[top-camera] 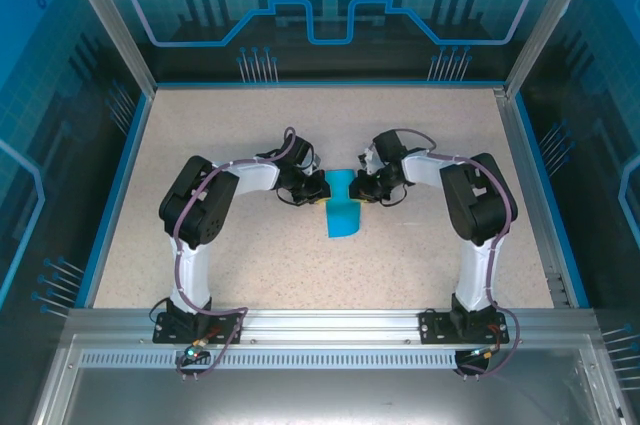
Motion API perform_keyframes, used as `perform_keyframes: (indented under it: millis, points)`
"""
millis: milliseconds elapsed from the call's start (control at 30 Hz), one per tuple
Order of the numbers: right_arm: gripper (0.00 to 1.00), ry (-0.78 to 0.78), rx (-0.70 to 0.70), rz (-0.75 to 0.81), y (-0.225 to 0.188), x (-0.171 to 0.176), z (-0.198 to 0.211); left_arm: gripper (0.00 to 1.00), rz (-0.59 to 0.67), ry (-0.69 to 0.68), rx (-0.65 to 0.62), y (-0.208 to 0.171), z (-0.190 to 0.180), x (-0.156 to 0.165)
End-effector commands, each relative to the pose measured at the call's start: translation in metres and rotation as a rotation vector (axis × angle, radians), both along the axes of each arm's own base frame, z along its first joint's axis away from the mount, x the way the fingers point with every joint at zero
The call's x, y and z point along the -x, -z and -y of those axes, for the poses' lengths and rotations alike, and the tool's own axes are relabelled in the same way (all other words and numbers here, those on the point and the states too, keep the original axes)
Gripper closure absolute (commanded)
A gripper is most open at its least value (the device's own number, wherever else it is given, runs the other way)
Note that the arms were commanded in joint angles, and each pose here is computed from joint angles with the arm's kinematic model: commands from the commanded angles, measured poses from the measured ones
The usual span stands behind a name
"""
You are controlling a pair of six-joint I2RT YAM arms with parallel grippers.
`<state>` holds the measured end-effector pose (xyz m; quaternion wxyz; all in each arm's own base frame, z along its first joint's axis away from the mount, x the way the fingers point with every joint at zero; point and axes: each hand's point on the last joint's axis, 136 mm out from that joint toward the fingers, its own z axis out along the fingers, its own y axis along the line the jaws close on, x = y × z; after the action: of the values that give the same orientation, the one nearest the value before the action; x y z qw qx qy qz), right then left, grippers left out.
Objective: Fold a paper plane with a square sheet of paper (pick it up from the middle)
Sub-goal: Fold the square sheet of paper in half at the center of the table.
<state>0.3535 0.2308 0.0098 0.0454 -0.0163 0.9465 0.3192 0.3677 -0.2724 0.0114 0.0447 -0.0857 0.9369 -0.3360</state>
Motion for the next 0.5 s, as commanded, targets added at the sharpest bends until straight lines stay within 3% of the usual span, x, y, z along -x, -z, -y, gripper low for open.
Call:
perform_keyframes:
  millis: [0, 200, 333, 467]
  points:
    - [0.86, 0.041, 0.076, -0.036, 0.025, 0.008, 0.033, 0.99, -0.216, -0.033, -0.261, 0.062, -0.05, 0.053]
    - [0.85, 0.078, 0.04, 0.084, -0.014, -0.012, 0.039, 0.99, -0.211, -0.027, -0.254, 0.061, -0.049, 0.053]
    - [0.84, 0.006, -0.032, 0.179, -0.049, -0.015, 0.002, 0.99, -0.206, -0.02, -0.252, 0.059, -0.049, 0.052]
    - [0.85, -0.04, -0.048, 0.159, -0.044, -0.017, -0.03, 0.99, -0.207, -0.023, -0.249, 0.06, -0.048, 0.052]
